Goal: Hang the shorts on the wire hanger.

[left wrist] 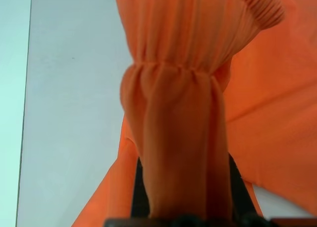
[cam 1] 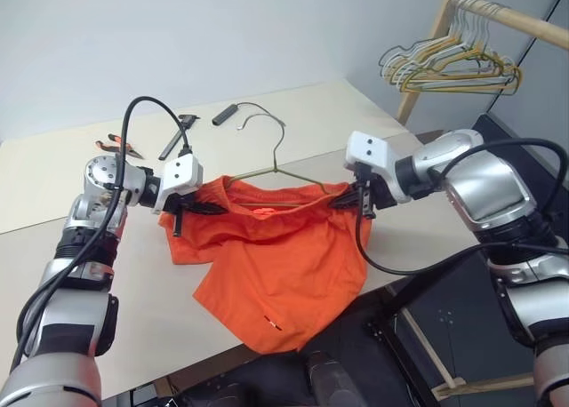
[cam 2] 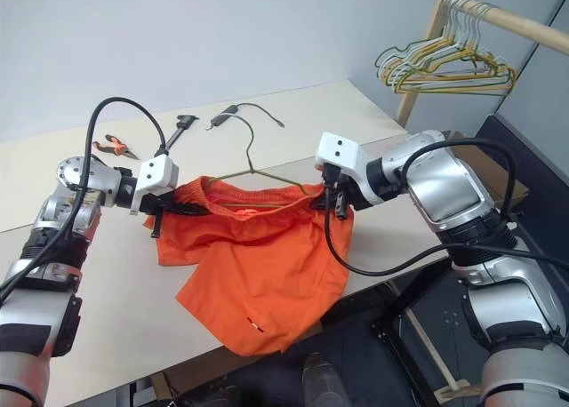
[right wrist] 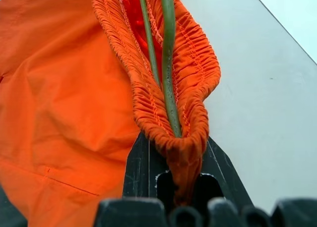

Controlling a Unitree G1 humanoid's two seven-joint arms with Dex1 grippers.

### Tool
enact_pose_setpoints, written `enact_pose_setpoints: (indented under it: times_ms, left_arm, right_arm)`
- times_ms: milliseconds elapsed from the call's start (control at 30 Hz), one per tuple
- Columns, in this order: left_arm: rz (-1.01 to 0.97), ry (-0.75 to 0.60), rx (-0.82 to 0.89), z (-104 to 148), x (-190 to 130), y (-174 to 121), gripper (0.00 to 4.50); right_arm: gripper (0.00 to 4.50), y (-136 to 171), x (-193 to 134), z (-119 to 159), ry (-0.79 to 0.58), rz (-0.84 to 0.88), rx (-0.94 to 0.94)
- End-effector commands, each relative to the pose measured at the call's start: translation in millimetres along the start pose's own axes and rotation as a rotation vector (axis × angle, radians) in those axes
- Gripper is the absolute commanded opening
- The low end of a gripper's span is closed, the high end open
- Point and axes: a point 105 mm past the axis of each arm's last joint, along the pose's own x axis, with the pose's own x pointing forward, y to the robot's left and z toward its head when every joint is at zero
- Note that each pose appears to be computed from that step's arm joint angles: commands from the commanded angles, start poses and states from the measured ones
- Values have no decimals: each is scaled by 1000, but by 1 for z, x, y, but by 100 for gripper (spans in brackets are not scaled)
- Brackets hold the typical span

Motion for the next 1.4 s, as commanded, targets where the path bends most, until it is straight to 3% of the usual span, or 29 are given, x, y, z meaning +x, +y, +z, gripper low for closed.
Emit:
enact_pose_setpoints:
  times_ms: [33, 333, 500, 667, 767, 967, 1133, 1400]
  left_arm:
    - [8, -38, 87, 16, -2, 4, 0]
    - [70, -122, 78, 34, -15, 18, 275]
    - [187, -257, 37, 54, -36, 33, 441]
    - [351, -524, -88, 89, -52, 50, 446]
    - [352, -673, -147, 114, -51, 42, 446]
    - [317, -819, -224, 153, -31, 15, 446]
    - [319, -872, -309, 172, -19, 7, 446]
    - [405, -876, -259, 194, -12, 9, 446]
  right_arm:
    - [2, 2, -7, 13, -51, 11, -14]
    - [2, 13, -20, -3, -89, 9, 134]
    - [2, 23, -35, -29, -120, -57, 324]
    - [2, 30, -49, -57, -132, -204, 501]
    - [2, 32, -62, -70, -155, -331, 618]
    - [2, 32, -98, -99, -142, -625, 809]
    - [2, 27, -124, -117, -124, -802, 876]
    - [2, 7, -162, -139, -51, -1012, 985]
